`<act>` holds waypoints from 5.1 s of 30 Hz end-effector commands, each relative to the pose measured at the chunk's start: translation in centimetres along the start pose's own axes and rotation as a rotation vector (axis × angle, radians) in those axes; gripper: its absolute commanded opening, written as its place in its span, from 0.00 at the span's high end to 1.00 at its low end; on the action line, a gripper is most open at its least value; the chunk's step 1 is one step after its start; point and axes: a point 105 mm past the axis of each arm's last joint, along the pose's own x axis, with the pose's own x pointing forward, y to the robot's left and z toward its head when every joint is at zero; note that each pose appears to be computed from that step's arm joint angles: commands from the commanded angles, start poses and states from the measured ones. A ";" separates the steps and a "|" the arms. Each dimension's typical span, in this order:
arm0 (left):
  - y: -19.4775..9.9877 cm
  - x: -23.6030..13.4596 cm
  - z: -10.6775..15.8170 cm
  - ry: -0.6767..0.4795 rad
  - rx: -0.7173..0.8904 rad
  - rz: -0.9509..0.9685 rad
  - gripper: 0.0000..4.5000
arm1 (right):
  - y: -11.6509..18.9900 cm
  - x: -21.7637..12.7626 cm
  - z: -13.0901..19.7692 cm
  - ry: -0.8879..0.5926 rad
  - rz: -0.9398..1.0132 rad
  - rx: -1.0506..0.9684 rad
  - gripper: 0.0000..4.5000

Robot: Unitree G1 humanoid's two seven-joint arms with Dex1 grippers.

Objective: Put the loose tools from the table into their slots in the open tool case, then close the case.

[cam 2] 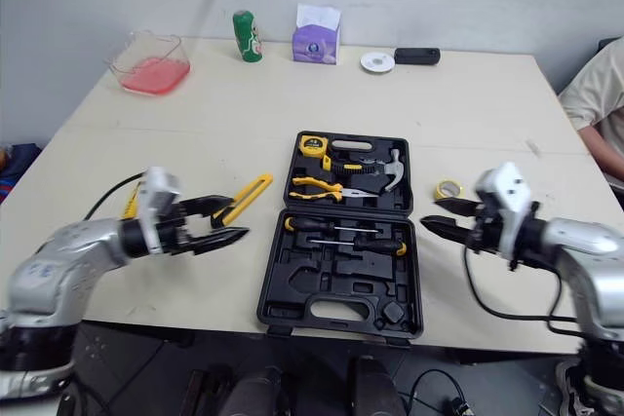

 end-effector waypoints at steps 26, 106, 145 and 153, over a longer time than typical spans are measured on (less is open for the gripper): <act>8.6 -9.5 -1.0 0.030 -0.083 0.551 0.00 | -1.5 -3.0 4.6 -0.042 -0.073 -0.101 0.01; -11.7 12.2 3.4 0.554 0.928 -0.578 0.89 | 15.7 3.1 7.3 -0.115 0.503 -0.215 0.00; -13.7 12.7 6.1 0.141 0.755 -0.668 0.18 | 16.0 2.9 6.2 -0.102 0.465 -0.158 0.00; -14.0 12.2 3.5 0.062 0.761 -0.845 0.87 | 15.7 3.0 6.1 -0.099 0.464 -0.152 0.00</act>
